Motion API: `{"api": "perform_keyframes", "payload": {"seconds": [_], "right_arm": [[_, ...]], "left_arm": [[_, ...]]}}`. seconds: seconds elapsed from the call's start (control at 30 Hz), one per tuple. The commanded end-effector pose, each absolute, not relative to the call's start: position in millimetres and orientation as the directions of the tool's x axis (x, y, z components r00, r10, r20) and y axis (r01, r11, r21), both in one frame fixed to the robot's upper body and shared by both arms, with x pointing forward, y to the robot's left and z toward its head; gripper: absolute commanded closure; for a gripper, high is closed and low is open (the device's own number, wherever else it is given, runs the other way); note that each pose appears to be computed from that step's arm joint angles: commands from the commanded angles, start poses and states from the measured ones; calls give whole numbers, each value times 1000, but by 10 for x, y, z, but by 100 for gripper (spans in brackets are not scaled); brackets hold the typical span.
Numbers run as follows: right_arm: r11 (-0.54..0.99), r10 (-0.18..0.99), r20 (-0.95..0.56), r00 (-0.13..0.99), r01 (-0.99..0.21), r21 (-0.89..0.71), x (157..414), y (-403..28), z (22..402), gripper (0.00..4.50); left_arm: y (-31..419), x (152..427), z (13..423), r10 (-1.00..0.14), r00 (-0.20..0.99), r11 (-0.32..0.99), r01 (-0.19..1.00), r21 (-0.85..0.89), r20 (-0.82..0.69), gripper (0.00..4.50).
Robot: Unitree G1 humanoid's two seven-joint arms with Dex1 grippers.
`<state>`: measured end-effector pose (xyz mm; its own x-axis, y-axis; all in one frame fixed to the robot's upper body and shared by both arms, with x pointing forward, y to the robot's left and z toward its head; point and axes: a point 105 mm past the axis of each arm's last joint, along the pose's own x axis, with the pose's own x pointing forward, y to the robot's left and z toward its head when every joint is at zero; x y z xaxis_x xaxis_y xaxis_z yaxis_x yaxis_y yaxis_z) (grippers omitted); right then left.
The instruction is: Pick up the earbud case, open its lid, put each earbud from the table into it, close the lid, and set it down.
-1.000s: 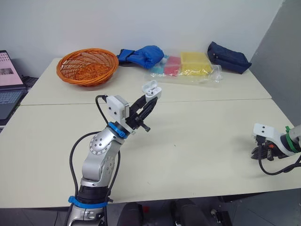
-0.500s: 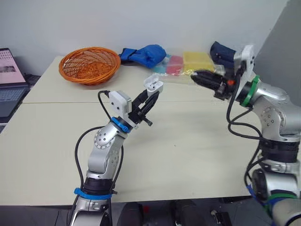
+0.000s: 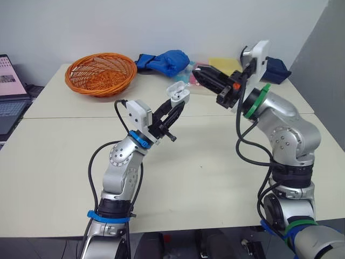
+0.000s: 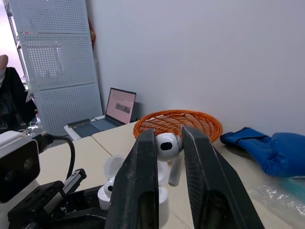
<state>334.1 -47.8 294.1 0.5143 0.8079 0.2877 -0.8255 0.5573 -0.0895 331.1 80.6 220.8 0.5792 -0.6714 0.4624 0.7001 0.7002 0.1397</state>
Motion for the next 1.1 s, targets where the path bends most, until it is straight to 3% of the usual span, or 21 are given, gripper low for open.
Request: {"api": "perform_keyframes", "payload": {"seconds": [0.03,1.1], "right_arm": [[536,813,338,475,-836,-114,3264,-407,3040,413],[560,813,274,515,-820,-121,3348,-397,2771,413]], "left_arm": [[740,3236,2365,-684,528,678,715,171,504,375],[769,3197,2343,-697,518,666,724,179,496,375]]}}
